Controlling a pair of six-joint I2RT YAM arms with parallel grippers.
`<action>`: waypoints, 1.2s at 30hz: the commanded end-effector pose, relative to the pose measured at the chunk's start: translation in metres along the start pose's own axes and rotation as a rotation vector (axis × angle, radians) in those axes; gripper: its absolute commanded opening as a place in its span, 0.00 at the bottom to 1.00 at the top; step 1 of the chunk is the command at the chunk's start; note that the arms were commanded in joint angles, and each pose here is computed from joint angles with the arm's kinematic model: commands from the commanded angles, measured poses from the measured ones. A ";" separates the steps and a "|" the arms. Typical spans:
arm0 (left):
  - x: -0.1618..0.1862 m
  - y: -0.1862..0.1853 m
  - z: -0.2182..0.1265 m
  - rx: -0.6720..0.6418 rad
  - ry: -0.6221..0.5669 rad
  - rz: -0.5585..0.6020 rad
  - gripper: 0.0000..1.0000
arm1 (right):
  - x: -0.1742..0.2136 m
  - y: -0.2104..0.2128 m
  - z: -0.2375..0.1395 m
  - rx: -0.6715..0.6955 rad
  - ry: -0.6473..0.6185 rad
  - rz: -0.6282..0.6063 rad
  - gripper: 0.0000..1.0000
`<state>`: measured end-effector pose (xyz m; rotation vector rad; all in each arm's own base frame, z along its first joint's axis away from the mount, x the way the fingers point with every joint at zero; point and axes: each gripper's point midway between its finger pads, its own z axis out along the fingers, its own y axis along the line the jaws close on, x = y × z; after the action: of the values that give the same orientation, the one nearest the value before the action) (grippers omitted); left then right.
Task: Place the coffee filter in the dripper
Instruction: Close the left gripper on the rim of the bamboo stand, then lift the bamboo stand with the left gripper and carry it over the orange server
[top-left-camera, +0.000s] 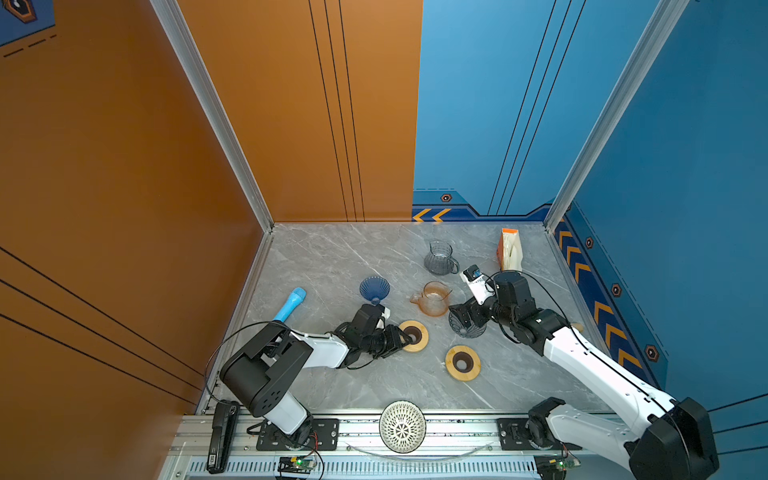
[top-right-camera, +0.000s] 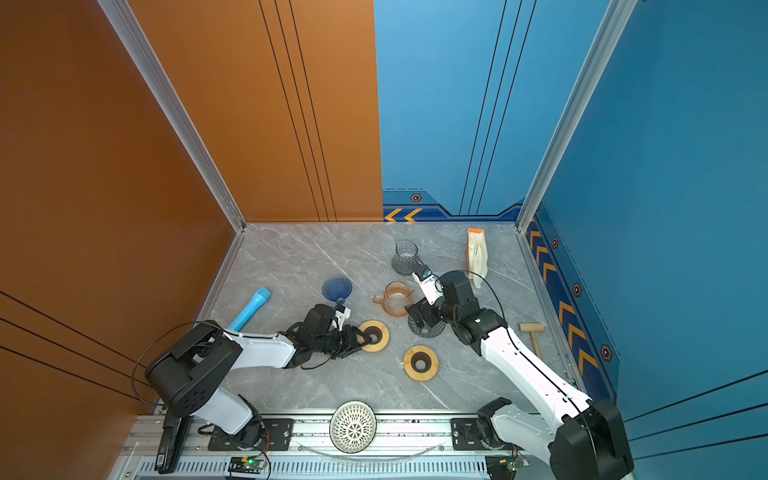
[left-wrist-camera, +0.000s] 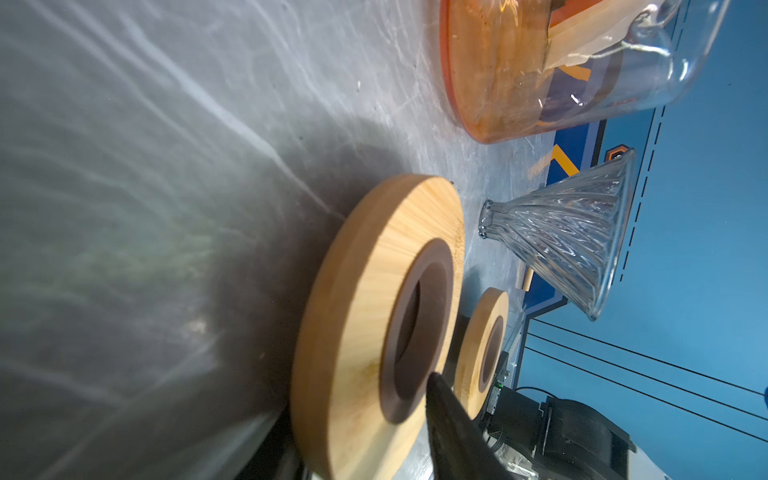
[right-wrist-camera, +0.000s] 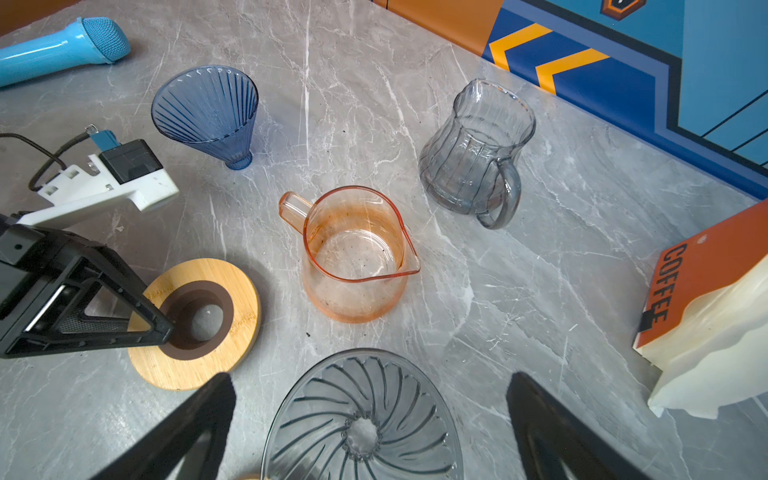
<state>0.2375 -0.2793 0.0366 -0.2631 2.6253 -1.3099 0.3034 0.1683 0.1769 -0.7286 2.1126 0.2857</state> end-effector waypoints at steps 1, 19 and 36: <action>0.003 -0.010 0.002 0.020 0.031 0.014 0.43 | -0.003 -0.004 -0.002 0.020 -0.021 0.012 1.00; 0.001 -0.014 0.006 0.029 0.045 0.002 0.28 | -0.004 -0.002 -0.002 0.005 -0.013 0.008 1.00; 0.001 -0.020 0.000 0.050 0.045 -0.010 0.08 | -0.004 0.001 0.000 -0.007 -0.007 0.005 1.00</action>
<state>0.2424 -0.2915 0.0497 -0.2432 2.6116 -1.3830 0.3034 0.1684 0.1767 -0.7286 2.1135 0.2863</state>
